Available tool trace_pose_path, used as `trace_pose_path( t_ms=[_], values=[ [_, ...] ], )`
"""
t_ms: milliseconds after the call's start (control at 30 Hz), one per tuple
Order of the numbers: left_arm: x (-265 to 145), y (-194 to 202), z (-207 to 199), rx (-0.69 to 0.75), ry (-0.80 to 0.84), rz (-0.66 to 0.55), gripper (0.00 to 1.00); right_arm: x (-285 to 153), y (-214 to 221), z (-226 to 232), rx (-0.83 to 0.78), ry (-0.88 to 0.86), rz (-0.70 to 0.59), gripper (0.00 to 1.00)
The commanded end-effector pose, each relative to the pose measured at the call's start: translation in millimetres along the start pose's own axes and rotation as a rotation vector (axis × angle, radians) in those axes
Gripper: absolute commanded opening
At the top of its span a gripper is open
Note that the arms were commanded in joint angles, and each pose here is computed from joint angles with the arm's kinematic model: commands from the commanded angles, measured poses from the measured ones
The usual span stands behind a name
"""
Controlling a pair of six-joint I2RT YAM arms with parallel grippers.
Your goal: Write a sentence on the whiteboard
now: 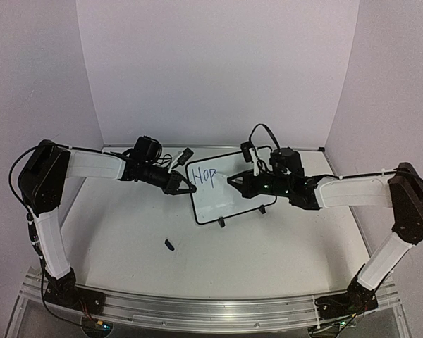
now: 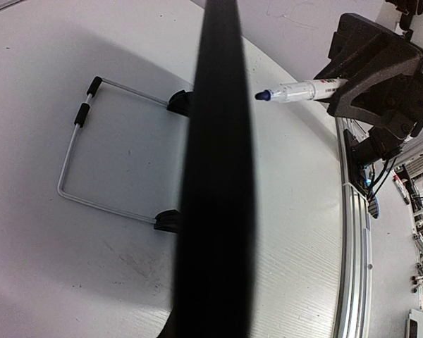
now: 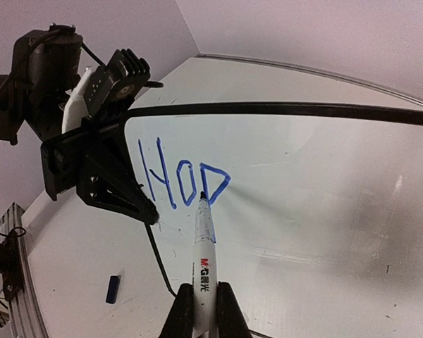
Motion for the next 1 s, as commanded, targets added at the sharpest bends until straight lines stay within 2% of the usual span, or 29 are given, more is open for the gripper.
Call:
trace_pose_path(
  t_ms=[0, 433, 967],
  values=[
    [6.1, 5.8, -3.7, -0.034, 0.032, 0.036, 0.00, -1.4, -10.9, -4.2, -0.007, 0.027, -0.044, 0.00],
    [6.3, 6.4, -3.2, -0.037, 0.031, 0.037, 0.00, 8.7, -5.8, -17.7, 0.002, 0.073, -0.024, 0.00],
    [5.9, 5.3, -3.7, -0.031, 0.031, 0.035, 0.00, -3.1, -8.0, -32.3, 0.011, 0.152, -0.037, 0.00]
  ],
)
Point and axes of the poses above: each gripper's point midway between its finger pads, its own x axis out along the fingers, its own z axis along the line the jaws close on, y = z × x, the point moved 1 cm from there along -x, back along the fingers, and after that the axes turned 4 degrees about -x, right-handed, at the moved point
